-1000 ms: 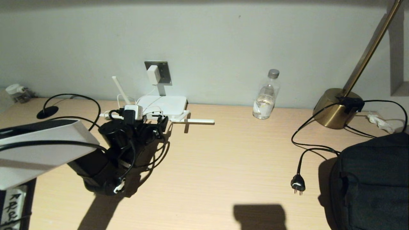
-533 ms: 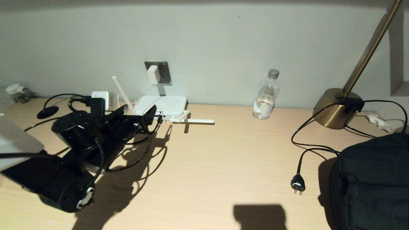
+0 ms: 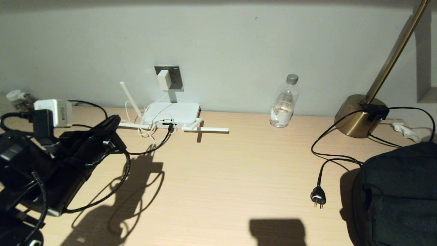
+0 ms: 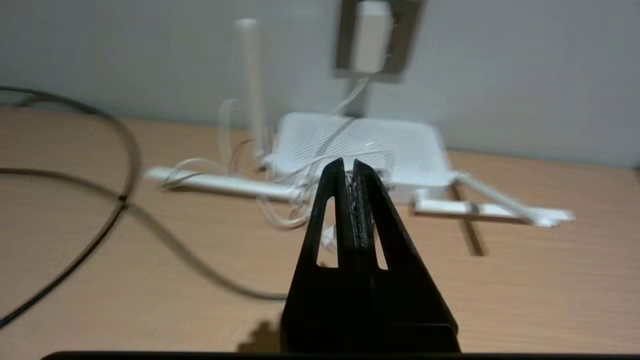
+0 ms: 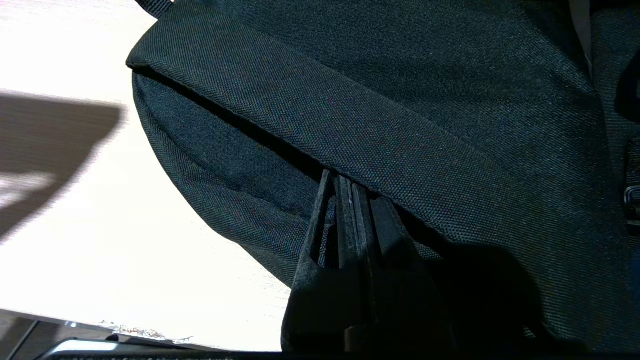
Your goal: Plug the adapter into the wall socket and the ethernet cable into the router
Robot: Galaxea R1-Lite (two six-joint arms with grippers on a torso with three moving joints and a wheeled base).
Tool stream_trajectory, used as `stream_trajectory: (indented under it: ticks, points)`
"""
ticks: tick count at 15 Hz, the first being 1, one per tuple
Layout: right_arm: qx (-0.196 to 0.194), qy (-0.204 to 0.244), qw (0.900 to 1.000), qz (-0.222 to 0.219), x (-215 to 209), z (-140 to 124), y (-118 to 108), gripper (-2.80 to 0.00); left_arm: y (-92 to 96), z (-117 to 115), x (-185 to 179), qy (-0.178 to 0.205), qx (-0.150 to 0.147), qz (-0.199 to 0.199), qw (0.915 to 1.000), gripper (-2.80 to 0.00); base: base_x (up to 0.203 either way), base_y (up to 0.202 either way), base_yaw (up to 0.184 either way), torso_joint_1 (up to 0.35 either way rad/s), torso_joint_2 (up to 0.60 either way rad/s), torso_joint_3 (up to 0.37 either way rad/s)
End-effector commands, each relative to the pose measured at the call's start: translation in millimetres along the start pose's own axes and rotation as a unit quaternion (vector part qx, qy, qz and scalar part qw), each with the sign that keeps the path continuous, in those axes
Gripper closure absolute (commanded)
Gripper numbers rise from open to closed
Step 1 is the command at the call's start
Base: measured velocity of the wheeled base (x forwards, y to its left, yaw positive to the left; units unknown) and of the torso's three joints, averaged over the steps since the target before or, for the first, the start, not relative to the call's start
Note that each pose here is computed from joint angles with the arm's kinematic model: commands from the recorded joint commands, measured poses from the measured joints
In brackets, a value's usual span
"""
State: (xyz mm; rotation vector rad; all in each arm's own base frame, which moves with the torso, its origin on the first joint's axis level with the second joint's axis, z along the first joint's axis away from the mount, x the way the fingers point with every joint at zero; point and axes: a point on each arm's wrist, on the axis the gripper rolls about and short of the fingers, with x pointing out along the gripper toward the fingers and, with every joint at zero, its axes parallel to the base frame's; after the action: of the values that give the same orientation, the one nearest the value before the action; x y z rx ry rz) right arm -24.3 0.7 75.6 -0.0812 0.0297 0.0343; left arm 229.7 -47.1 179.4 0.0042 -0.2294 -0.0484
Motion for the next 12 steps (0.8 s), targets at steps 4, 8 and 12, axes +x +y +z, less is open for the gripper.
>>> stream_trajectory:
  ticks: [4,8,12]
  points:
    - [-0.001,0.000,1.000,0.000,0.0,0.0,0.0,0.00,30.8,11.0,-24.5,0.008,0.013,0.148,0.9889,0.00,0.000,0.000,0.000,0.000,0.00,0.000]
    - [-0.001,0.001,1.000,0.000,0.1,0.2,0.0,0.00,45.6,11.7,-74.0,0.016,0.024,0.182,0.9828,0.00,0.000,0.000,0.000,0.000,0.00,0.000]
    - [-0.001,0.001,1.000,0.000,0.1,0.0,0.0,0.00,44.6,20.7,-130.5,0.012,0.040,0.164,0.9856,0.00,0.000,0.000,0.000,0.000,0.00,0.000]
